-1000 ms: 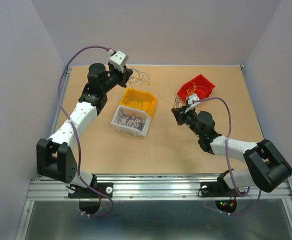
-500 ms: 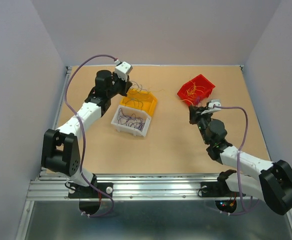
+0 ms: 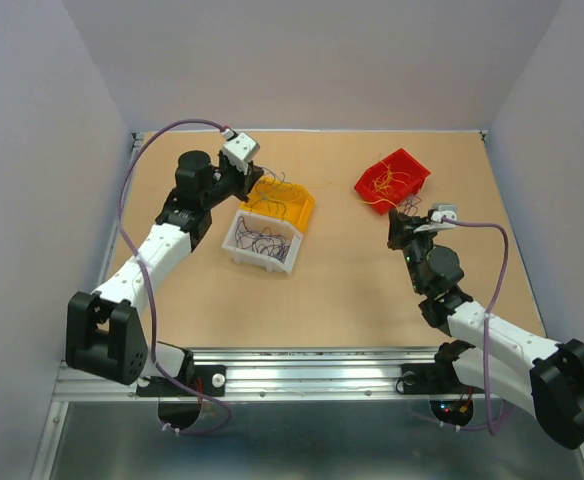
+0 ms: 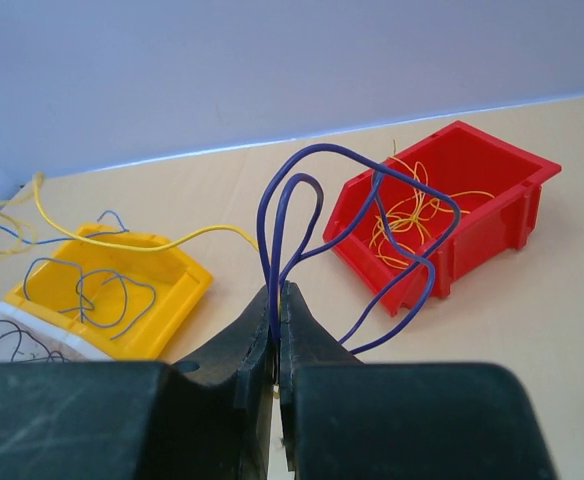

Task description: Untangle the cables

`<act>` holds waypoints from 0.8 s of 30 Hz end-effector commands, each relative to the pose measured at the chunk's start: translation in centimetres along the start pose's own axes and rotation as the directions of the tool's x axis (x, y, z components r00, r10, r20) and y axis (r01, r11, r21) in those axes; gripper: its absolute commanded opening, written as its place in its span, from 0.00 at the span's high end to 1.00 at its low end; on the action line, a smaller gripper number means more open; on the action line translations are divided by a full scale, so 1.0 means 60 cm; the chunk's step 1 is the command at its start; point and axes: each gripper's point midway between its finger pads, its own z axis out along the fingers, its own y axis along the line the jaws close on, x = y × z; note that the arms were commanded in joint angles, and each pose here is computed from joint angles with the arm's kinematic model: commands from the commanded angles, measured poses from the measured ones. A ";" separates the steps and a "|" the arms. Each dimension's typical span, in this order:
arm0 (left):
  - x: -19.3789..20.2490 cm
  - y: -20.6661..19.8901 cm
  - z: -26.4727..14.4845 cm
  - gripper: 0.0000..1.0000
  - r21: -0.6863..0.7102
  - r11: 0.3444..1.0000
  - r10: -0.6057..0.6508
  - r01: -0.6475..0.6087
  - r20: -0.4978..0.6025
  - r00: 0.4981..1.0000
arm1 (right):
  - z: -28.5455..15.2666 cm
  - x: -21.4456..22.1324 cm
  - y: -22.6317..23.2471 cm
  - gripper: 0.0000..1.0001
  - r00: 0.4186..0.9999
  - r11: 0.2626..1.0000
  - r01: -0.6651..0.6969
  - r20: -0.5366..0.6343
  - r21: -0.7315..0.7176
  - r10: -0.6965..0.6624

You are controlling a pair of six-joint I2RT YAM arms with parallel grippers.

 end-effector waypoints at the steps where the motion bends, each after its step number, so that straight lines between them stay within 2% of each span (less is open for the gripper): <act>1: -0.102 -0.008 -0.050 1.00 -0.028 0.995 0.098 -0.095 0.185 0.978 | 0.000 -0.001 0.001 1.00 1.000 1.000 -0.013 0.014 -0.009 0.014; 5: -0.117 -0.003 -0.069 1.00 -0.071 0.994 0.100 -0.087 0.198 0.975 | 0.001 0.000 0.004 0.99 1.000 1.000 -0.016 0.010 -0.017 0.016; 12: -0.099 0.001 -0.060 1.00 -0.075 0.994 0.085 -0.074 0.159 0.984 | 0.007 0.008 0.010 0.99 1.000 0.999 -0.018 -0.009 -0.027 0.017; 21: -0.040 0.026 -0.011 1.00 -0.098 0.995 0.015 -0.009 0.051 0.999 | 0.012 0.015 0.018 0.99 0.999 0.999 -0.020 -0.026 -0.046 0.019; 24: 0.001 0.034 0.016 1.00 -0.098 0.995 -0.021 0.020 -0.016 1.000 | 0.014 0.016 0.013 0.99 1.000 0.999 -0.016 -0.025 -0.027 0.015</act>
